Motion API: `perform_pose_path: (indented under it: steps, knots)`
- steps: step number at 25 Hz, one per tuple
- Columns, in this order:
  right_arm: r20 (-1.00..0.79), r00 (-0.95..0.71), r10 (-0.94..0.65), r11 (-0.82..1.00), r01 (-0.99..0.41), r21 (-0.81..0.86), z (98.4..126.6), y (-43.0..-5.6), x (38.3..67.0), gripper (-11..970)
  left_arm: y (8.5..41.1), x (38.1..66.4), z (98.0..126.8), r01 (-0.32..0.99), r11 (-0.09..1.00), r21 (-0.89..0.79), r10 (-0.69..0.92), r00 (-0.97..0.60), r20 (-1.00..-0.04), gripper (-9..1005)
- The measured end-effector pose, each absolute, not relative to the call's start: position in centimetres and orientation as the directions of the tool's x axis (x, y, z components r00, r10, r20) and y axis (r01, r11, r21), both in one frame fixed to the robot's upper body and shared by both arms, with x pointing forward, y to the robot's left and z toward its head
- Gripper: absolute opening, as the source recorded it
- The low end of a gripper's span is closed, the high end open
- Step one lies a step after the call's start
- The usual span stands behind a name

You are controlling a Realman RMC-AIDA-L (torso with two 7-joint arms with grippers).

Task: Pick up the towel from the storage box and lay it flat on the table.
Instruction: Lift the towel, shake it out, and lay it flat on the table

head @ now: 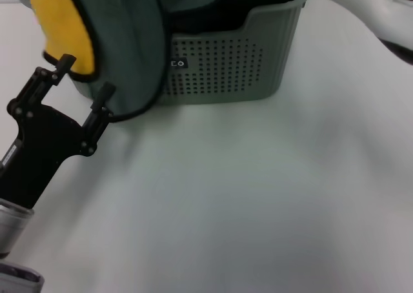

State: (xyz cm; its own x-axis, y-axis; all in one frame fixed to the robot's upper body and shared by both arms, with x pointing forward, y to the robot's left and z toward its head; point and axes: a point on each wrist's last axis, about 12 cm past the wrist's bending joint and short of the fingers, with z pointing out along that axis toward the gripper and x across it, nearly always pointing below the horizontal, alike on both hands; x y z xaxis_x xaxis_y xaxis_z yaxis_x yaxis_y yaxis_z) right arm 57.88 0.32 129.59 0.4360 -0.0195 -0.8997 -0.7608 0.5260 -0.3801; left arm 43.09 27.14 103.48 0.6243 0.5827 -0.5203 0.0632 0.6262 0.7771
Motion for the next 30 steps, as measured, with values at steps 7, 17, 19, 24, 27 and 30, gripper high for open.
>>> perform_pose_path:
  steps: [7, 17, 19, 24, 27, 30]
  knots:
    - [-0.901, 0.433, 0.020, 0.514, -0.778, -0.362, 130.2, 0.6, 58.4, 48, 26.7, 43.6, 103.3, 0.068, 0.642, 0.764, 0.586, 0.598, -0.546, 590]
    - [-0.900, 0.434, 0.032, 0.503, -0.785, -0.361, 129.8, 0.3, 58.0, 53, 26.3, 44.6, 103.6, 0.010, 0.710, 0.704, 0.588, 0.542, -0.600, 590]
    - [-0.900, 0.434, 0.035, 0.505, -0.785, -0.359, 129.8, 0.2, 57.8, 55, 26.3, 44.6, 103.7, 0.011, 0.713, 0.701, 0.585, 0.542, -0.604, 590]
    - [-0.900, 0.435, 0.035, 0.511, -0.782, -0.358, 129.7, -0.1, 57.8, 57, 26.3, 44.4, 103.5, 0.018, 0.718, 0.696, 0.580, 0.537, -0.613, 588]
    - [-0.900, 0.435, 0.037, 0.511, -0.782, -0.357, 129.7, -0.1, 57.8, 59, 26.3, 44.2, 103.4, 0.028, 0.720, 0.694, 0.576, 0.534, -0.619, 525]
    - [-0.898, 0.438, 0.045, 0.507, -0.784, -0.358, 129.7, -0.2, 57.7, 60, 26.4, 44.1, 103.3, 0.033, 0.721, 0.693, 0.575, 0.529, -0.624, 433]
